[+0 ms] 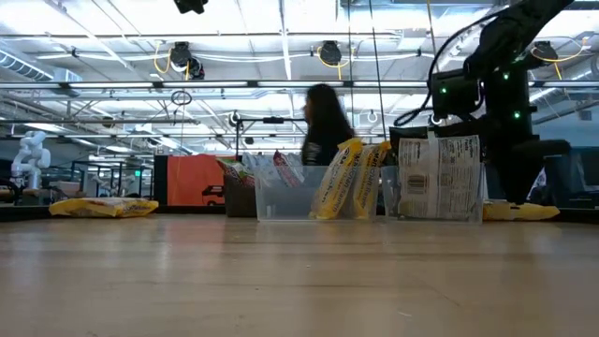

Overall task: Sort Maruchan noodles
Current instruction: Put the yellow noodle pack into the left transparent bin

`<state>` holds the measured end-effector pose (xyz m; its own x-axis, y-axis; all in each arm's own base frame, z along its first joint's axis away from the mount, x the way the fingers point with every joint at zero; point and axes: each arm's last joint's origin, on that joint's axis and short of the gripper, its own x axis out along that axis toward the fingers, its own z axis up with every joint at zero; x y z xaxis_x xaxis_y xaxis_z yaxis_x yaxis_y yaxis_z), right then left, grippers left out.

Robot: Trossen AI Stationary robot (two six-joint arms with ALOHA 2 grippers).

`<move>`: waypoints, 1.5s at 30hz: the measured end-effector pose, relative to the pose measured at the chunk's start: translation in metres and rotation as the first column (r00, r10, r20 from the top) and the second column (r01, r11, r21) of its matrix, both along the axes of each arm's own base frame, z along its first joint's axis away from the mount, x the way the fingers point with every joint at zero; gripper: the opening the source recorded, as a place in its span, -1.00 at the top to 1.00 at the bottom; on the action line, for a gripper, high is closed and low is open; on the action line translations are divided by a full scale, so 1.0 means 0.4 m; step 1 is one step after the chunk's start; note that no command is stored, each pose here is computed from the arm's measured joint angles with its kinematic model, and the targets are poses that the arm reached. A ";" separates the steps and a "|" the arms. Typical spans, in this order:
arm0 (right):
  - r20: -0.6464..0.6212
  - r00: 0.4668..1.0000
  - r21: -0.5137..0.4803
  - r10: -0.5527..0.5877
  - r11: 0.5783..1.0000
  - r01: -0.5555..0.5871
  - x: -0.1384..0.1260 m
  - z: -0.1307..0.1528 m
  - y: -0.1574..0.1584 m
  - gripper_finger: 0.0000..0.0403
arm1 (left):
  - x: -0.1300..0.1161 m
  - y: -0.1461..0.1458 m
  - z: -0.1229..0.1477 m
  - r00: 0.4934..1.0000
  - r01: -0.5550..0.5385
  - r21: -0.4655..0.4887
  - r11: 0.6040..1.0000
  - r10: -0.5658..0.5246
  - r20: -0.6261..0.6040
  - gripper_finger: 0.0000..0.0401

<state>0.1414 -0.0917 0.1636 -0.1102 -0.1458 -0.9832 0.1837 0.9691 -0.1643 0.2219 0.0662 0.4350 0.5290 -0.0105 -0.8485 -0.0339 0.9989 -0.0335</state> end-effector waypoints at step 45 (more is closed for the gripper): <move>-0.070 0.997 -0.136 0.028 0.990 -0.038 -0.014 -0.003 -0.027 1.00 | -0.004 -0.001 -0.003 0.999 -0.025 -0.022 0.999 0.025 -0.022 0.89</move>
